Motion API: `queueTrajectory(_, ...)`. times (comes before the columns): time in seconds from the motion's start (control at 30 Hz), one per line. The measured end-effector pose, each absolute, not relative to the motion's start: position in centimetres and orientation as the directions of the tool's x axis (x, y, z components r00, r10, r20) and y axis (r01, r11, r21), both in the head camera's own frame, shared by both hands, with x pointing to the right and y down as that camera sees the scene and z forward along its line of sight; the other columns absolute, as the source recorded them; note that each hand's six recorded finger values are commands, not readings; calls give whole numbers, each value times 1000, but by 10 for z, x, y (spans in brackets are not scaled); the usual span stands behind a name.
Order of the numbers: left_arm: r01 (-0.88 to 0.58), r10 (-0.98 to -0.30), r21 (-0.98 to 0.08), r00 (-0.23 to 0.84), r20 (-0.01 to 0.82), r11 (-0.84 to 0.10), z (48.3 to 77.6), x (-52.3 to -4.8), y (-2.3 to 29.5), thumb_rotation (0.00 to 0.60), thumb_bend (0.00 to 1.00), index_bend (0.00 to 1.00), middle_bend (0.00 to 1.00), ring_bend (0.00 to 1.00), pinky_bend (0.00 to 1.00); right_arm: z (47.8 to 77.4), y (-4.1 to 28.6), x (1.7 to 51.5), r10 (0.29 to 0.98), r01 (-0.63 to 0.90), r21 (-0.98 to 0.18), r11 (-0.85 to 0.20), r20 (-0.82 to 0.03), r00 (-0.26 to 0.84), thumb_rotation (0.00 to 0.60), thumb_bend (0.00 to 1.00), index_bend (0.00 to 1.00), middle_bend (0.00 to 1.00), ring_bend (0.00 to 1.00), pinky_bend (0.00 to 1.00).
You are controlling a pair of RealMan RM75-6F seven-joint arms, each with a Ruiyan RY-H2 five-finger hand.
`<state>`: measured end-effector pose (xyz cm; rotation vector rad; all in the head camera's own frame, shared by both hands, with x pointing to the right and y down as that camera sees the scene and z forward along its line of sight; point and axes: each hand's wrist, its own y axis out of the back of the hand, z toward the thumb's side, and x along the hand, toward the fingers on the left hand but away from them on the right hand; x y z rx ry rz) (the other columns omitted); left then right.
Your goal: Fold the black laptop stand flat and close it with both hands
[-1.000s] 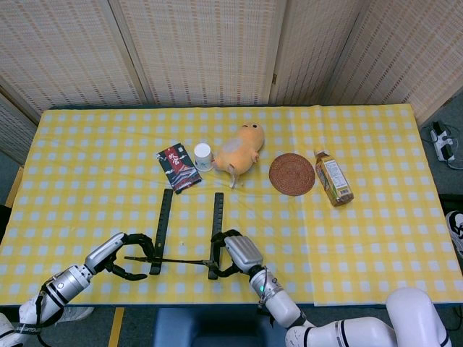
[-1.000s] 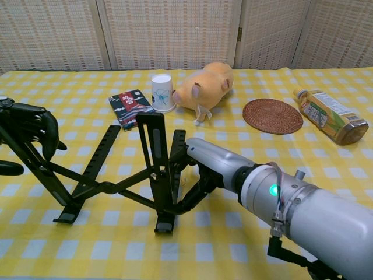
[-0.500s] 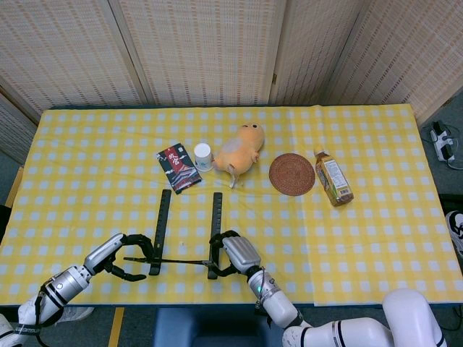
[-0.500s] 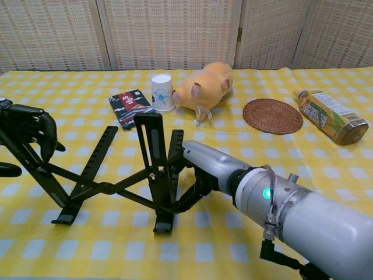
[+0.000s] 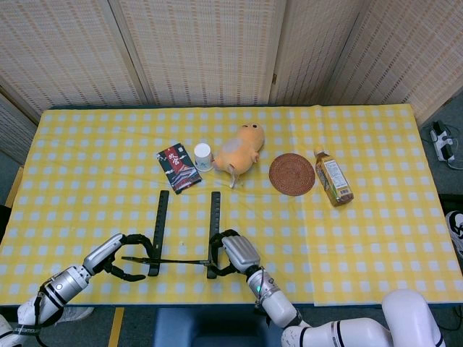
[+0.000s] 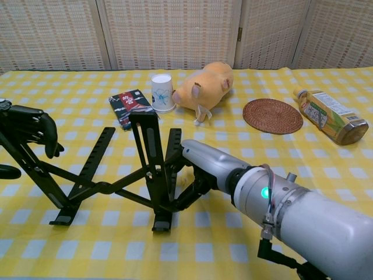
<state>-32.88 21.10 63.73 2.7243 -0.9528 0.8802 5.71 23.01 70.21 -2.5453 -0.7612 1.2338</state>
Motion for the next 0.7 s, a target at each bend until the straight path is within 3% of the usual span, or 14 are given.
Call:
queueTrajectory(0.1,-597,-537,-92,630,561,-797,637,-329,211,600,180,379,325,162,198,701,228,59,537,350,-407,-843,-666,518,600,374,655,293,216,113)
queueTrajectory(0.17,-591,-542,-111,627,559,-799,637,-330,210,600,179,362,310,147,190,699,228,60,533,342,-408,-846,-663,526,600,376,588,267,203,95)
queueTrajectory(0.27,-570,-546,-152,622,561,-807,638,-330,211,600,179,356,310,147,183,697,227,62,519,321,-408,-854,-663,539,600,377,407,225,182,60)
queueTrajectory(0.33,-555,-547,-180,617,566,-812,639,-330,212,600,179,351,310,148,183,694,226,63,513,312,-408,-858,-661,547,600,376,368,220,176,55)
queueTrajectory(0.7,-521,-590,-308,556,585,-796,640,-334,210,600,180,342,309,149,184,673,212,64,527,323,-419,-849,-623,578,600,376,340,216,162,48)
